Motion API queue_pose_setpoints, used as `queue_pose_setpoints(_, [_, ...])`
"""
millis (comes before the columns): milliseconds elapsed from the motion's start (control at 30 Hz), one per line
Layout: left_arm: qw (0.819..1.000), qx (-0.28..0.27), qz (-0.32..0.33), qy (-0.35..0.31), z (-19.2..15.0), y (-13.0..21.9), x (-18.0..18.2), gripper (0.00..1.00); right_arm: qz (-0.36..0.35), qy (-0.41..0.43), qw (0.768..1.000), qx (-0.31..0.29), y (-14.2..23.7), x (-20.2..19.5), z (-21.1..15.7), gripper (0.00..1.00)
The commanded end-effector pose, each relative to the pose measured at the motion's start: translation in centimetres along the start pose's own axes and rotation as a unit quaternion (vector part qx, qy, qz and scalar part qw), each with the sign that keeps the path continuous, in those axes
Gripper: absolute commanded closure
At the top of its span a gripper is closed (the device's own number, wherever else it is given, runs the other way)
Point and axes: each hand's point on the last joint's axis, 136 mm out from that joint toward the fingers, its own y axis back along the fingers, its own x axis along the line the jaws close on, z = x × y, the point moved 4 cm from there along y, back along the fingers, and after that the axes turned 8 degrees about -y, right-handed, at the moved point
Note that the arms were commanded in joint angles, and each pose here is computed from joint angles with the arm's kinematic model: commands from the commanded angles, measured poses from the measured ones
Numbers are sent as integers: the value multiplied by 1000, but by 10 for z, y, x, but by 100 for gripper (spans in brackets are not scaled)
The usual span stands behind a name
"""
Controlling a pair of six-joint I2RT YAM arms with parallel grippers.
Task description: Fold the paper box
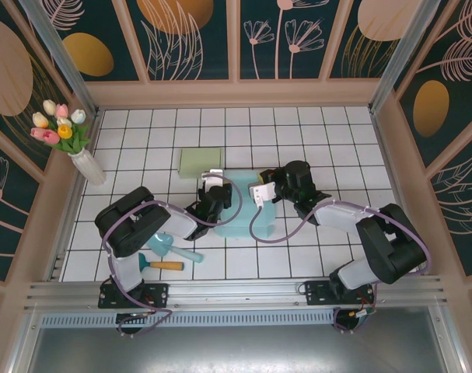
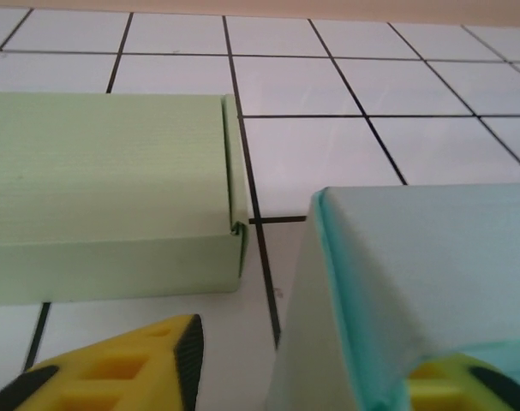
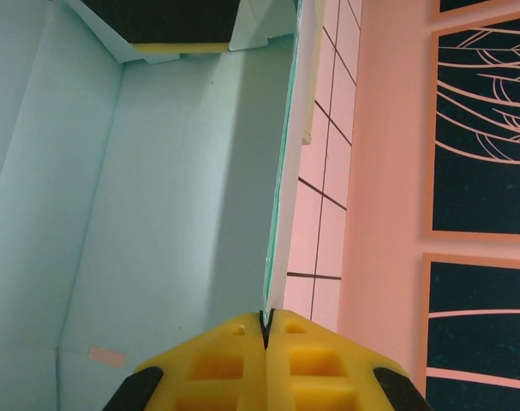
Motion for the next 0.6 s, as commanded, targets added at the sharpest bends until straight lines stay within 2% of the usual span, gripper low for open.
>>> queue_pose_setpoints(0, [1000,-5,17,-12,1,-7,-2,73,53,-20,998,16,-2,27,-8,100])
queue_pose_setpoints(67, [1000,-5,24,-15,-1,-8,-1,81,51,-23,998,13,-1,25,-7,98])
queue_pose_setpoints(167, [999,-4,39,-18,-5,-9,1,88,50,-33,998,4,0,21,-3,95])
queue_pose_setpoints(567, [997,-14,69,-34,-9,-1,15,90,31,-52,998,-29,23,-13,16,74])
